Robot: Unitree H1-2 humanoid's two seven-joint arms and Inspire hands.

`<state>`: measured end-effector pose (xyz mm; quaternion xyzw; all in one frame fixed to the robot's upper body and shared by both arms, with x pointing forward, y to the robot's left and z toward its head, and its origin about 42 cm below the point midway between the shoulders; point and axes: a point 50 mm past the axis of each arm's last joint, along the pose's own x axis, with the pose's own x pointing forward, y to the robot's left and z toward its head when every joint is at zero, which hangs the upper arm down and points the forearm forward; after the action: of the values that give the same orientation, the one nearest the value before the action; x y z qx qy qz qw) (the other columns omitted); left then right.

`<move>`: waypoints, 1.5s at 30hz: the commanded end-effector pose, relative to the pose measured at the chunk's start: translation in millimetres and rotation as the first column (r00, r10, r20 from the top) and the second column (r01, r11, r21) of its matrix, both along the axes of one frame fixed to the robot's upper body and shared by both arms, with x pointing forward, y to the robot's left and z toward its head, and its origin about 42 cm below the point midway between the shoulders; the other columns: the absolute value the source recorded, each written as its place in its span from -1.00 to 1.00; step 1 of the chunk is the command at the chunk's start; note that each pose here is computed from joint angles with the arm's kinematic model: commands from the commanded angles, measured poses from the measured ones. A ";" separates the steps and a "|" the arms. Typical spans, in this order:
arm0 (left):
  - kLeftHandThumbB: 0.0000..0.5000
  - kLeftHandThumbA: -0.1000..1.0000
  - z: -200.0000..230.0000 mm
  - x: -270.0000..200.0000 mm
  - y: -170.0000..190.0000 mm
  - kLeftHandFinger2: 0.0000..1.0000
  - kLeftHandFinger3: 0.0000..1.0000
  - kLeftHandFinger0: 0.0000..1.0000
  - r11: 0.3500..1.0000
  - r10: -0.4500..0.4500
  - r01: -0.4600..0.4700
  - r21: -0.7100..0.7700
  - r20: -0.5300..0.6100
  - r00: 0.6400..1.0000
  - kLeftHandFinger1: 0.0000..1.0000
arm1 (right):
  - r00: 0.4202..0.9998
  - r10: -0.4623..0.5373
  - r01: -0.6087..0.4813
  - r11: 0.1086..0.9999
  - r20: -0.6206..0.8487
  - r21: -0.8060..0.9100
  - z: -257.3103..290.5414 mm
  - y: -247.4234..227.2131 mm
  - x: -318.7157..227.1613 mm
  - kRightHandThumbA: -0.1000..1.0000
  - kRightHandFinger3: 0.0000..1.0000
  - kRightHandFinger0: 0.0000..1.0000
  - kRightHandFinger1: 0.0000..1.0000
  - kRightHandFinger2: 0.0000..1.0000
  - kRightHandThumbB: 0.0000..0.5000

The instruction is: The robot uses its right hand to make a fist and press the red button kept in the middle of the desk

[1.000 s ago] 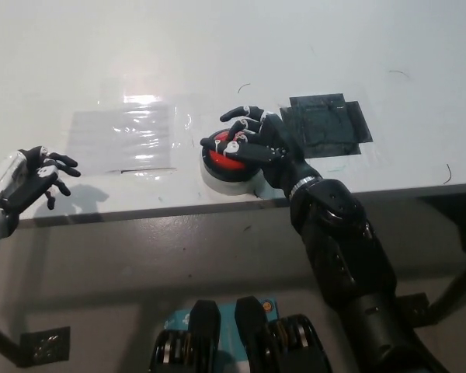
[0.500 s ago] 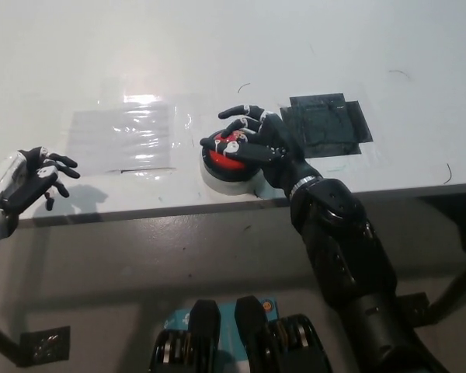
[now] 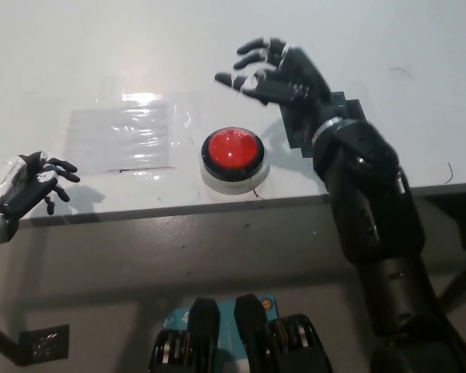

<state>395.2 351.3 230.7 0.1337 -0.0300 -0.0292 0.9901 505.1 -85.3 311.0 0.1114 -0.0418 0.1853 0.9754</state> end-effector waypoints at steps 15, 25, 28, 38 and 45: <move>-1.00 0.08 6.9 -8.8 15.3 -0.10 0.19 -0.51 1.000 0.013 -0.013 0.024 0.016 1.000 -0.33 | 0.976 -0.117 0.117 0.993 0.186 0.010 64.4 -89.1 -11.4 1.00 -0.14 -1.00 -0.77 -0.20 0.24; -1.00 0.07 5.6 -13.5 19.7 -0.06 0.19 -0.60 0.999 0.019 -0.020 0.028 0.022 1.000 -0.35 | 0.933 -0.268 0.274 0.962 0.241 0.010 48.2 -166.2 -47.9 1.00 0.10 -0.96 -0.40 0.14 0.18; -1.00 0.06 5.3 -13.9 19.8 -0.08 0.19 -0.64 1.000 0.022 -0.022 0.020 0.021 1.000 -0.37 | 0.926 -0.315 0.321 0.947 0.207 0.004 36.7 -185.6 -63.5 1.00 -0.30 -1.00 -0.52 -0.12 0.22; -1.00 0.06 5.2 -16.8 22.9 -0.04 0.21 -0.56 0.999 0.032 -0.033 0.028 0.027 0.999 -0.33 | 0.889 -0.438 0.442 0.897 0.131 -0.001 -22.5 -234.2 -110.1 1.00 -0.43 -1.00 -0.61 -0.41 0.08; -1.00 0.07 4.1 -15.7 23.1 -0.03 0.22 -0.61 0.999 0.035 -0.036 0.025 0.036 0.999 -0.34 | 0.870 -0.488 0.489 0.872 0.076 -0.005 -46.8 -249.0 -125.5 1.00 -0.44 -1.00 -0.58 -0.37 0.10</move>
<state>378.5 366.6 214.6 0.1281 -0.0107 -0.0083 0.9917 384.4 -325.8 246.2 0.0739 -0.0586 -0.0506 0.9943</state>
